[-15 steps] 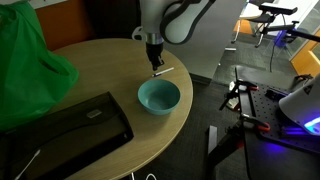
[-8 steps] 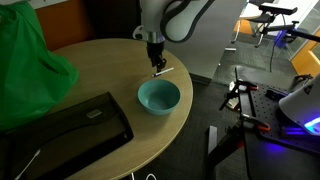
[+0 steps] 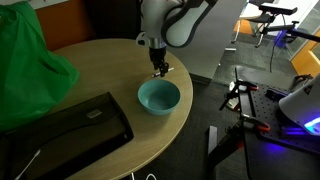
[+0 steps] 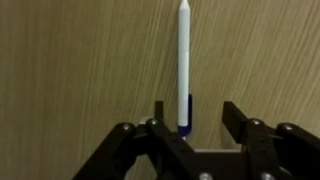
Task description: Put the pen in the bowl
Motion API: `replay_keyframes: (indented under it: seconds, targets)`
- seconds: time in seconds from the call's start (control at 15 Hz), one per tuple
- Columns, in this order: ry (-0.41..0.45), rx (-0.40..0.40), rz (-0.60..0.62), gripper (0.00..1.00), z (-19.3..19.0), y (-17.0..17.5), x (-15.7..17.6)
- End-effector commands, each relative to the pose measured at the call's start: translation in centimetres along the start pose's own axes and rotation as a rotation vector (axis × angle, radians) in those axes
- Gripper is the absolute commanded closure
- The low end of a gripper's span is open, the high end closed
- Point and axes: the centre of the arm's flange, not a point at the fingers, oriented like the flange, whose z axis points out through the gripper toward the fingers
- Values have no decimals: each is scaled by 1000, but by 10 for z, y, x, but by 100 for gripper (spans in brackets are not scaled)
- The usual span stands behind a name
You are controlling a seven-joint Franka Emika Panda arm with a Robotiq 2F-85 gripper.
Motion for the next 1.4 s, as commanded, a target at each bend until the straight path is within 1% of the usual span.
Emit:
replay_keyframes:
  seconds: [0.0, 0.07, 0.13, 0.2, 0.27, 0.33, 0.4, 0.47, 0.73, 0.8, 0.93, 1.07, 1.33]
  targets:
    - [-7, 36, 19, 43, 2, 5, 0]
    - [-6, 40, 22, 48, 3, 6, -1]
    - [-5, 45, 26, 44, 4, 7, -1]
    - [-5, 47, 31, 45, 5, 8, -2]
    - [-8, 50, 37, 44, 6, 9, -3]
    - [-10, 52, 42, 46, 8, 10, -4]
    - [-12, 54, 47, 53, 9, 11, -4]
    - [-12, 56, 48, 65, 10, 12, -4]
    - [-14, 57, 49, 99, 11, 13, -4]
    - [-14, 56, 48, 100, 10, 13, -4]
    - [-9, 50, 47, 96, 6, 15, -4]
    - [-13, 55, 57, 96, -2, 13, -4]
    - [4, 88, 71, 96, -38, -3, -1]
